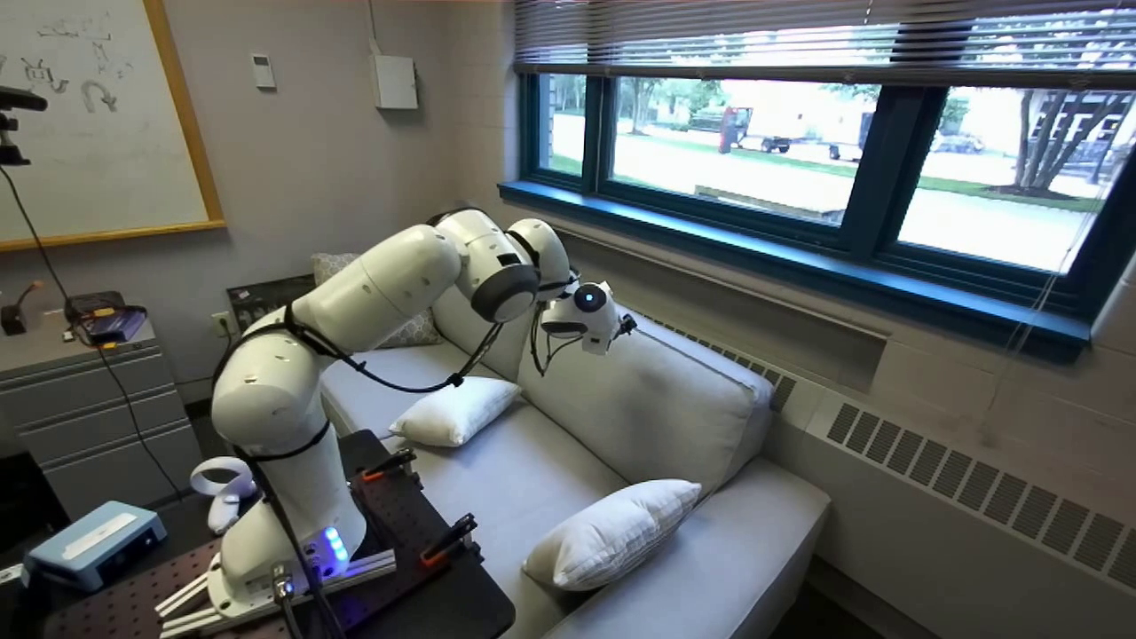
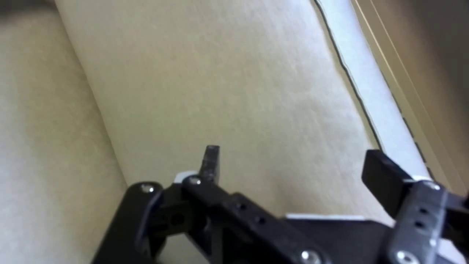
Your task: Set the striped pillows against the armrest
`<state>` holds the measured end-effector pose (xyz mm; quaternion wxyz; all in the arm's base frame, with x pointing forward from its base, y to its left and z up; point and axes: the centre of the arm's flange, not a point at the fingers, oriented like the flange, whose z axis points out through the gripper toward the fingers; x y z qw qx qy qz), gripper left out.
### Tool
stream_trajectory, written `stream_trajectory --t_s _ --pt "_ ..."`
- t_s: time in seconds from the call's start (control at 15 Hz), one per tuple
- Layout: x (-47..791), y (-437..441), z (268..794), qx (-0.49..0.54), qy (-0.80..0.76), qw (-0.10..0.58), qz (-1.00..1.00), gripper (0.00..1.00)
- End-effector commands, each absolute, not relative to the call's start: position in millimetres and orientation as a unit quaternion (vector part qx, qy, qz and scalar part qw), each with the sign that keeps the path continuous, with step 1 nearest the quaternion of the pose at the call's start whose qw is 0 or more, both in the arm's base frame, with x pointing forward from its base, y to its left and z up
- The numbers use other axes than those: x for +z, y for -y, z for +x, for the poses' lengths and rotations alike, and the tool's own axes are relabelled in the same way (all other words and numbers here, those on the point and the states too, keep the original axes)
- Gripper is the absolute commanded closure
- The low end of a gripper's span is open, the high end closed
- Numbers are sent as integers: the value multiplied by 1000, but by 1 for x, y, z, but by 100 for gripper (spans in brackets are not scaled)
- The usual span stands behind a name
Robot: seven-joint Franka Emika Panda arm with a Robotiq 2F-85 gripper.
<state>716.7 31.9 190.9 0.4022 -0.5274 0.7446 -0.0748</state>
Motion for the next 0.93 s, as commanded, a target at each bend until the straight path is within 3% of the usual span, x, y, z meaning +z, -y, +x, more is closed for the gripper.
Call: stream_trajectory --t_s 0.0,0.33,0.87 --pt "163 -104 773 -40 -786 388 -479 0" --pt "123 -155 788 35 -846 335 -414 0" --pt "93 -188 764 170 -869 261 -384 0"
